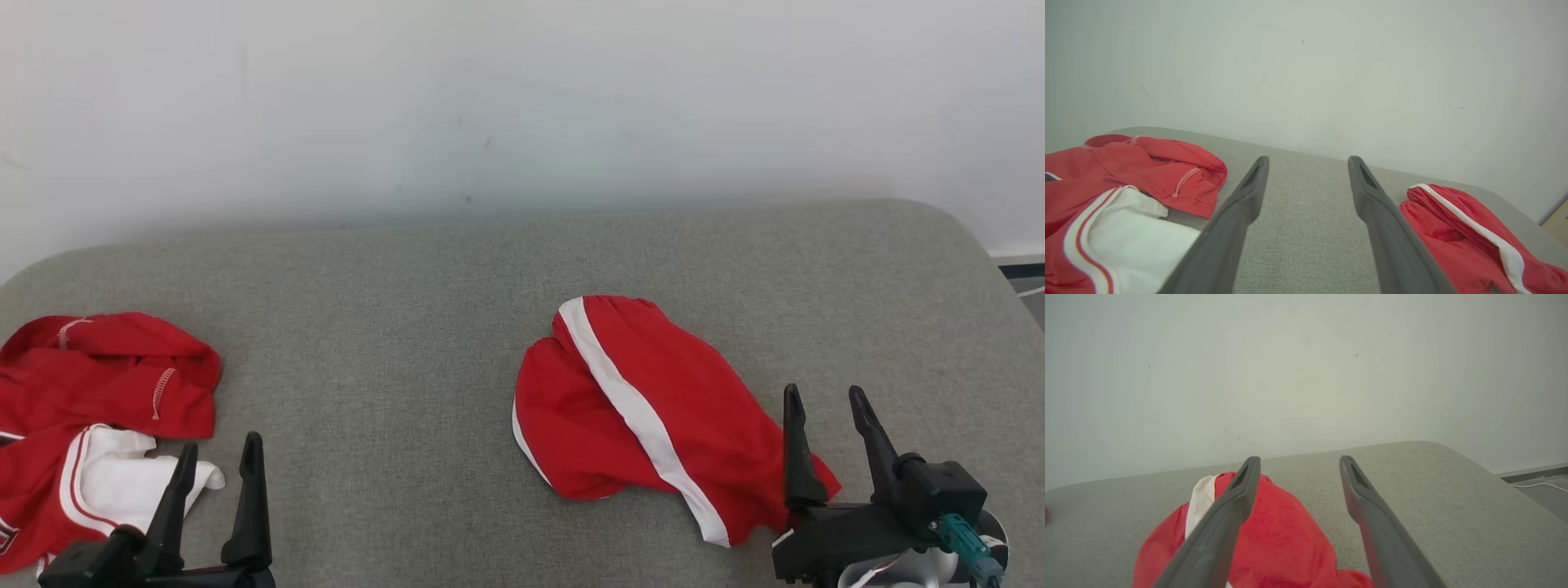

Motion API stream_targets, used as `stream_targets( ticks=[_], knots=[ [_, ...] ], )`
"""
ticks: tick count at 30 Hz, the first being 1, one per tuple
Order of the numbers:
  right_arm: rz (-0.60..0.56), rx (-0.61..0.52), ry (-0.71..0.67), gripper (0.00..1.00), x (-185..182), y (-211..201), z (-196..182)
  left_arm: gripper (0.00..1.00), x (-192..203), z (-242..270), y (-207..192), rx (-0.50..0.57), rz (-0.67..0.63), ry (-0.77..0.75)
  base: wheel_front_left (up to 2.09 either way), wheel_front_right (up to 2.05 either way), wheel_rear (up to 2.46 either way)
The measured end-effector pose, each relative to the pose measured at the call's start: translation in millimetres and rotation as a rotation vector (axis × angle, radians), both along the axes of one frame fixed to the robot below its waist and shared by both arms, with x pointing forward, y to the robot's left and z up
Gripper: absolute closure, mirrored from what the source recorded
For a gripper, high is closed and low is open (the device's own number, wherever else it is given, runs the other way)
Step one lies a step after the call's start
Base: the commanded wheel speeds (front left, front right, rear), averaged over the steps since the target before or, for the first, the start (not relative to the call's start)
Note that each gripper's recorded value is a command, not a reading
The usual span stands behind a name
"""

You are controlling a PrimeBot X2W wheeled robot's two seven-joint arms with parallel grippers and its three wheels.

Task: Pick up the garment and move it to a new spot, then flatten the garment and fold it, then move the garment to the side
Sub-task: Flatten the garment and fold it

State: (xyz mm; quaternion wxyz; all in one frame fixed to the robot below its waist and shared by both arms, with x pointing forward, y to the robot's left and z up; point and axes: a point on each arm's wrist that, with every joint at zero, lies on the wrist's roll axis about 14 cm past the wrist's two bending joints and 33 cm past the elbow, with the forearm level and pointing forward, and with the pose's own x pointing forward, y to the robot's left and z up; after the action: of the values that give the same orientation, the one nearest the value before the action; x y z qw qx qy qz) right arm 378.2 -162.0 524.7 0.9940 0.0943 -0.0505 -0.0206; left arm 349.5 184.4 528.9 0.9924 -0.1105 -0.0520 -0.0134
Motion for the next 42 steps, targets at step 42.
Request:
stream_targets(
  ticks=[42],
  knots=[
    [-0.205,-0.032,0.076,0.00,-25,-67,-25,0.00,145,-30,-175,0.352,-0.654,0.369,0.00,0.00,0.00]
  ],
)
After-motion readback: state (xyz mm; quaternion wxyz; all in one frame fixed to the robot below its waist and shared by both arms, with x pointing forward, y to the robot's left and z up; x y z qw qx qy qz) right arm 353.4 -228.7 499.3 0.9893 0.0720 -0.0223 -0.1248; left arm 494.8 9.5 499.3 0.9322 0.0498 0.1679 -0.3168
